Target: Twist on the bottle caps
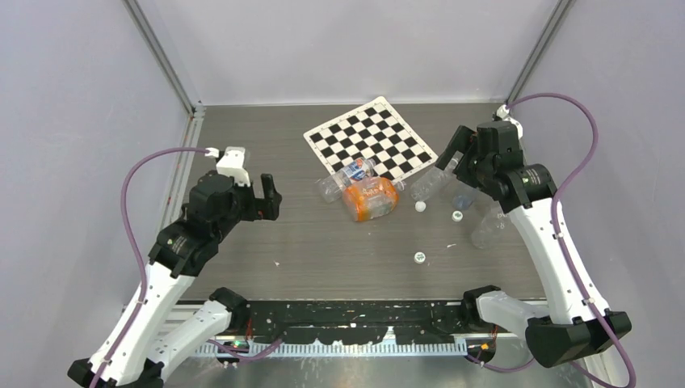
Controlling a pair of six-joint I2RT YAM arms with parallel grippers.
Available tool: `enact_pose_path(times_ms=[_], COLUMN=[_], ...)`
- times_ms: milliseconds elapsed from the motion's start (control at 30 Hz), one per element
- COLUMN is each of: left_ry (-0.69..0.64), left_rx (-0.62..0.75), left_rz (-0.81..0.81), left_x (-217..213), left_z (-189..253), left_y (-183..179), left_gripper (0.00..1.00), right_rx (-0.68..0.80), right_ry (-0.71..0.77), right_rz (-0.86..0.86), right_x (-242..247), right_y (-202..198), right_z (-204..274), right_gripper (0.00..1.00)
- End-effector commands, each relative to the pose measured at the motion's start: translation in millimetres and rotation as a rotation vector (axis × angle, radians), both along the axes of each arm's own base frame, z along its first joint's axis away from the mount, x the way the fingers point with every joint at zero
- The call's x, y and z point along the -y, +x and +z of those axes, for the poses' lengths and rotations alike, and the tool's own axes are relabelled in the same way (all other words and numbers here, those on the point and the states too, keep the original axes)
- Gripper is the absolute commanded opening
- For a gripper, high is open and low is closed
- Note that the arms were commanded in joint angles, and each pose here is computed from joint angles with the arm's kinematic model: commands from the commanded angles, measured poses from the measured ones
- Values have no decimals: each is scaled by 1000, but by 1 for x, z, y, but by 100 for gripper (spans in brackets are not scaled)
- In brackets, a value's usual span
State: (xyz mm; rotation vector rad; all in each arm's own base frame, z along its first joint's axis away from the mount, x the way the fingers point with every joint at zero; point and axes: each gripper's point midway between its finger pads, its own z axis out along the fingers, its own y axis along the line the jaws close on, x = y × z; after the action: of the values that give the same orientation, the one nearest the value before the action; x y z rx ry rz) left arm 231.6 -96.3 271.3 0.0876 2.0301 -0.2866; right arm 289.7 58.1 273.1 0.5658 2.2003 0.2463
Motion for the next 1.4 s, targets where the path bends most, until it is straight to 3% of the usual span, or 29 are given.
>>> enact_pose_path(times_ms=[0, 100, 300, 567, 767, 967, 1133, 1300, 1367], left_ry=[22, 2, -28, -17, -10, 0, -13, -39, -54], left_rx=[3, 13, 28, 0, -7, -16, -10, 26, 48], left_rz=[-24, -33, -50, -52, -43, -30, -33, -60, -66], left_x=[1, 3, 6, 1, -8, -15, -16, -10, -7], left_z=[-4, -3, -2, -7, -10, -12, -8, -1, 6], left_y=[2, -1, -6, -17, -30, -38, -43, -42, -39], left_gripper=[100, 100, 100, 100, 100, 100, 100, 100, 100], right_rx=[83, 24, -8, -61, -109, -171, -184, -102, -61], right_ry=[26, 38, -26, -94, -130, -122, -127, -151, -151], right_rz=[-29, -32, -293, -472, -551, -563, -578, -516, -464], right_x=[-1, -7, 8, -1, -1, -12, -13, -30, -42], right_y=[16, 24, 52, 88, 105, 117, 120, 120, 117], right_z=[14, -4, -45, -108, -149, -191, -206, -166, -142], right_gripper=[100, 100, 100, 100, 100, 94, 75, 51, 45])
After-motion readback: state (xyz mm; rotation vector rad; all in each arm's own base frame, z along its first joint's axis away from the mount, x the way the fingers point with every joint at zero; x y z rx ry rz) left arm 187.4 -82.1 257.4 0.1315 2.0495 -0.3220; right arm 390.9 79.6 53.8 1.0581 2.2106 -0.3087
